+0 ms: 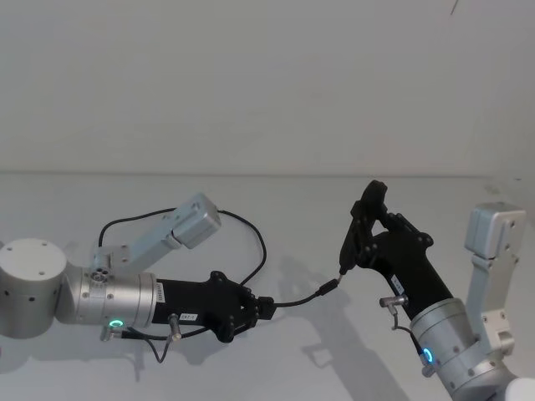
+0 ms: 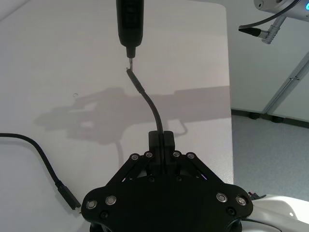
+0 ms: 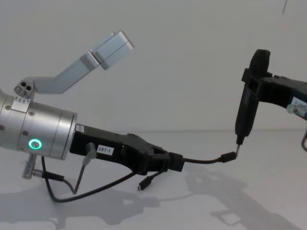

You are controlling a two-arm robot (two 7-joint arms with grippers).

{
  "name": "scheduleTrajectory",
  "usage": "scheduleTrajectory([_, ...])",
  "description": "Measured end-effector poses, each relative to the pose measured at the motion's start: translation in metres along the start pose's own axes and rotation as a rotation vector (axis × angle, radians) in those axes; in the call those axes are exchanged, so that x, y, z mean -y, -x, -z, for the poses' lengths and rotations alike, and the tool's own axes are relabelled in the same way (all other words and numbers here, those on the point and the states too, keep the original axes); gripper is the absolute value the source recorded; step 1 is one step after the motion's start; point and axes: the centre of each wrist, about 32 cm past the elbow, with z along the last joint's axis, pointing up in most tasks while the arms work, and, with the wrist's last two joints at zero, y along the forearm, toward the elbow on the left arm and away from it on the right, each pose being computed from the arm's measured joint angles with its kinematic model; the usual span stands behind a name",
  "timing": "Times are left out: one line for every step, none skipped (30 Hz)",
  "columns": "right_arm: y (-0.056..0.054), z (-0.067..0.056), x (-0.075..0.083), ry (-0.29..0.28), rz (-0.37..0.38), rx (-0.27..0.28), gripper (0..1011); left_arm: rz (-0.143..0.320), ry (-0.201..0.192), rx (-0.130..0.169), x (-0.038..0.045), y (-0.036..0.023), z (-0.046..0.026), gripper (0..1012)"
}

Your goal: Pick up the data cable with the one hand.

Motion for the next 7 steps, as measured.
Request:
scheduleTrajectory([0.0000,0.0000,0.0000,0.000,0.000,0.000,279,0.000,0.000,0.000,0.0000,0.0000,0.0000,47])
scheduleTrajectory([-0.0001,0.0003,-0.0002,0.002,0.000,-0.001,279,0.000,0.000,0.000,0.0000,0.0000,0.0000,47])
scheduleTrajectory([-0.0001,0.0004,-0.0003,0.002,0.000,-0.001,279,0.000,0.000,0.000,0.0000,0.0000,0.0000,47])
scheduleTrajectory([-0.0001,0.0006,-0.0005,0.003,0.001,-0.002,279,0.000,0.000,0.000,0.0000,0.0000,0.0000,47])
scheduleTrajectory([-0.0001,0.0007,-0.0006,0.004,0.001,-0.002,279,0.000,0.000,0.000,0.0000,0.0000,0.0000,47])
scheduleTrajectory([-0.0001,0.0008,-0.0006,0.005,0.001,-0.003,279,0.000,0.000,0.000,0.0000,0.0000,0.0000,47])
scheduleTrajectory([0.0000,0.0009,-0.0008,0.006,0.001,-0.003,279,0.000,0.000,0.000,0.0000,0.0000,0.0000,47])
